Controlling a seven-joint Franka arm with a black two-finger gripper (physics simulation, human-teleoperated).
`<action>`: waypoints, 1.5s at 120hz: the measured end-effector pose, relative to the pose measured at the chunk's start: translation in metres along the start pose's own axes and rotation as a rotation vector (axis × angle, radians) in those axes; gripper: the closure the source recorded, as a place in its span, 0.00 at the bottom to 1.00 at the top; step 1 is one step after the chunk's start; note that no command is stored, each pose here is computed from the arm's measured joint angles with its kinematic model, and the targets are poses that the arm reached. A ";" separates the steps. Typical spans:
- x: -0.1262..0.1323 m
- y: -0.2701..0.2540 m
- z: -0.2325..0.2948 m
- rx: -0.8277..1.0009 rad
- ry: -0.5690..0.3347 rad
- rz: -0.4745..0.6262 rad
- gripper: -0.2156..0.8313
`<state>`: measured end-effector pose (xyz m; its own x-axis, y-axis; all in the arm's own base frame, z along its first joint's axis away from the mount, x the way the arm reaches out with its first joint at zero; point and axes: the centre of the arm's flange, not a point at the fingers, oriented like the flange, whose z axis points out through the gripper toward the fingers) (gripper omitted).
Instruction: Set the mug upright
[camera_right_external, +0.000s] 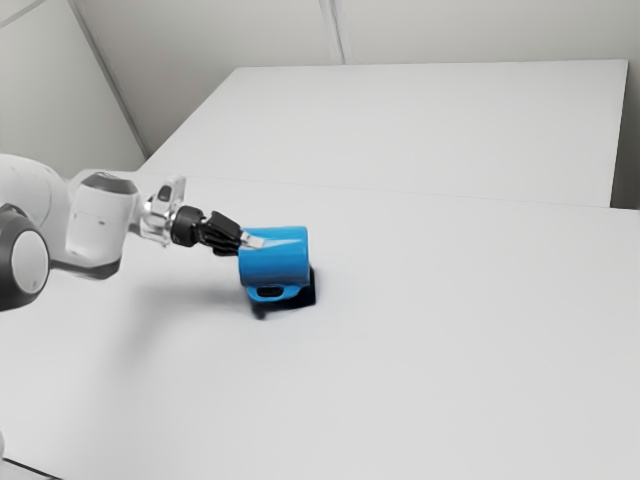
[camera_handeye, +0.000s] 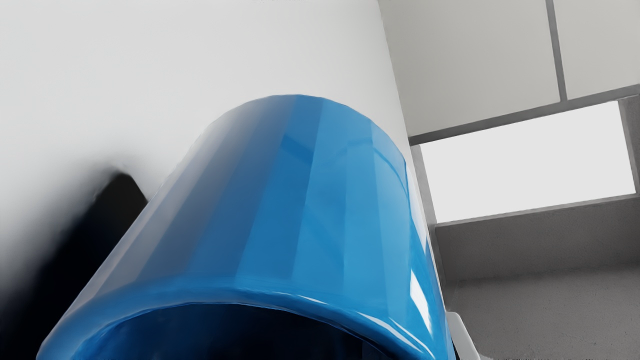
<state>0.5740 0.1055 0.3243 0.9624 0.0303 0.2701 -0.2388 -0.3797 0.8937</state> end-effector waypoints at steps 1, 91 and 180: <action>0.001 0.002 0.000 0.001 -0.001 0.005 0.87; -0.011 0.131 0.033 0.885 -0.758 0.151 0.89; -0.013 0.103 0.069 1.093 -0.594 0.064 0.84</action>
<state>0.5454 0.0021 0.3884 0.9306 -0.3310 -0.1562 -0.3286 -0.9436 0.0418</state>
